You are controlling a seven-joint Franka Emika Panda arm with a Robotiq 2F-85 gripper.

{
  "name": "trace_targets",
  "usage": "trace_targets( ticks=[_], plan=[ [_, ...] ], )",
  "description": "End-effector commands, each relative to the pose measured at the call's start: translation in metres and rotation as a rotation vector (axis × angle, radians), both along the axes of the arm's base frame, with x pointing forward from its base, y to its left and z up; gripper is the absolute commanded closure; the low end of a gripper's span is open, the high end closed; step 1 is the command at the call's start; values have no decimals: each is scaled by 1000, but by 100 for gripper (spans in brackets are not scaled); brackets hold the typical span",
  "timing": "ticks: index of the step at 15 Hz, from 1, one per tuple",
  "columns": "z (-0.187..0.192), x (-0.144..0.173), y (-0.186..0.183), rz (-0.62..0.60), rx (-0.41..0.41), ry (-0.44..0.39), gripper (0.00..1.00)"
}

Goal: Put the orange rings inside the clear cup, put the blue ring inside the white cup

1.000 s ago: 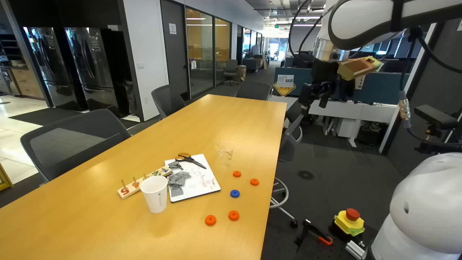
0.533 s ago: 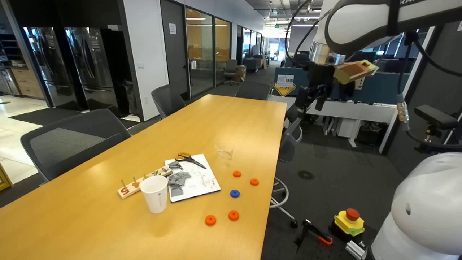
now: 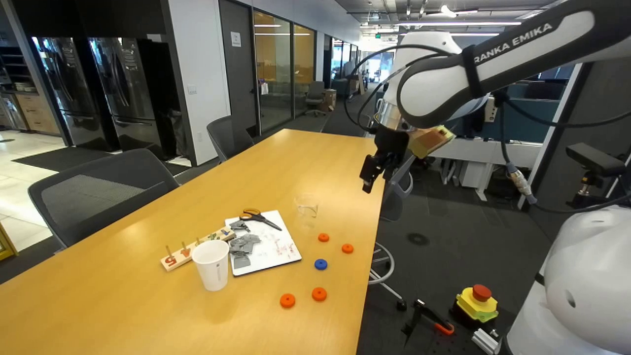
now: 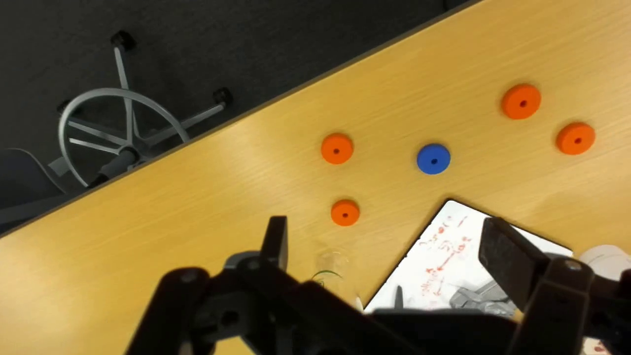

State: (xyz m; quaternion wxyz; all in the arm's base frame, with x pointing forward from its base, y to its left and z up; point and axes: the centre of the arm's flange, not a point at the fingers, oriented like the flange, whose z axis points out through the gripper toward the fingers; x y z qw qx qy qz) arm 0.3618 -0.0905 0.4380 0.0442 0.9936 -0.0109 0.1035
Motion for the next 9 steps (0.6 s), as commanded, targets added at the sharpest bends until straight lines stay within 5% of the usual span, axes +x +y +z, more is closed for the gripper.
trace_targets(
  ticks=[1, 9],
  plan=[
    [-46, 38, -7, 50, 49, 40, 0],
    [-140, 82, -26, 71, 131, 200, 0]
  ],
)
